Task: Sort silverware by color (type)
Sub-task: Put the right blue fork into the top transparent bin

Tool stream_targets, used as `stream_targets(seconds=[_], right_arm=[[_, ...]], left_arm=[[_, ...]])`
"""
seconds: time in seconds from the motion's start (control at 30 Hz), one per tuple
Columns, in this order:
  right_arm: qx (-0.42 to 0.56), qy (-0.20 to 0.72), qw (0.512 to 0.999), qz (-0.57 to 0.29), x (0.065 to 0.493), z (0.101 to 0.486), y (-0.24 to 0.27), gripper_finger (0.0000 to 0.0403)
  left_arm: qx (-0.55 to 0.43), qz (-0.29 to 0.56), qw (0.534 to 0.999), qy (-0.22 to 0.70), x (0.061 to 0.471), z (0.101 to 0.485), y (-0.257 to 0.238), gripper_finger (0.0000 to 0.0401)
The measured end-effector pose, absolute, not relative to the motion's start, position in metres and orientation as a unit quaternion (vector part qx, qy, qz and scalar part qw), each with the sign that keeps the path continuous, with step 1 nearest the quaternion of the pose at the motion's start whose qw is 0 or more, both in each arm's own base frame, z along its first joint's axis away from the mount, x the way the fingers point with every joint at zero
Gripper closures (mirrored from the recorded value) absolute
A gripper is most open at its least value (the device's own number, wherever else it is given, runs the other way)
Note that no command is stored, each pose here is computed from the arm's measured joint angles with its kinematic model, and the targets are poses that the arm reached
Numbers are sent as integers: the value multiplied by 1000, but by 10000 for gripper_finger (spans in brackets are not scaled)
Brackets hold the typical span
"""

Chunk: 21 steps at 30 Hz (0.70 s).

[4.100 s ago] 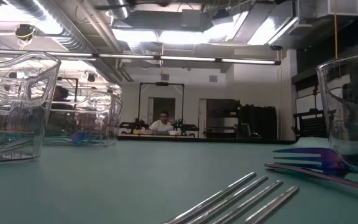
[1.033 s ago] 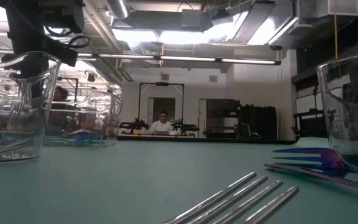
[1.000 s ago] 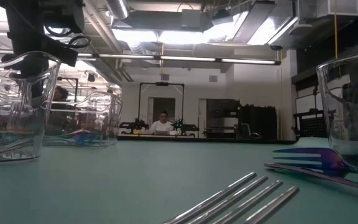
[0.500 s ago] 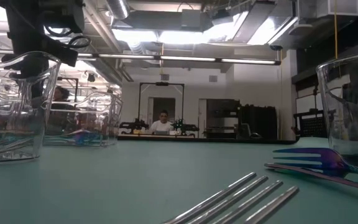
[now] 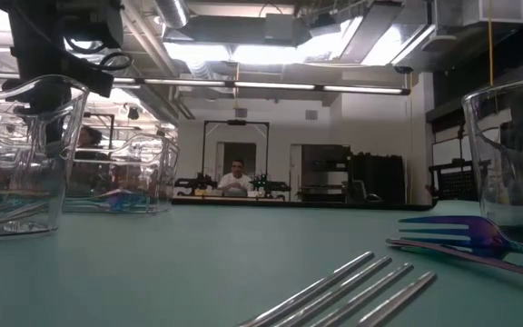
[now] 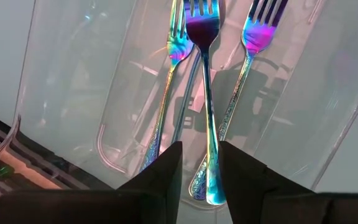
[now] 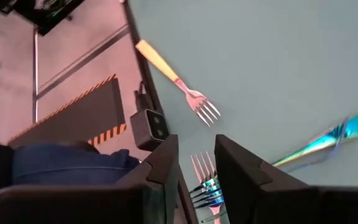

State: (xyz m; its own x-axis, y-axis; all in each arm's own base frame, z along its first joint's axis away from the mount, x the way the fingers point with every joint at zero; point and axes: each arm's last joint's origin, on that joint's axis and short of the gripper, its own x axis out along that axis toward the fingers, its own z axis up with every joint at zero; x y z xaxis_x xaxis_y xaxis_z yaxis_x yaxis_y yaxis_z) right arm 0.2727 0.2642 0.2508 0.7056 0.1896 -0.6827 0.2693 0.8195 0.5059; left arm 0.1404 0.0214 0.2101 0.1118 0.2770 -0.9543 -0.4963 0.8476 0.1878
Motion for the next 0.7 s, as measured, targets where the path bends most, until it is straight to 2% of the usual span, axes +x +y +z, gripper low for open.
stream_targets(seconds=[0.43,0.7], right_arm=[[405,393,819,-106,272,241,263,308],[460,415,777,-109,273,244,264,308]], left_arm=[[-89,261,741,613,141,210,21,304],[-89,261,740,613,140,210,21,304]])
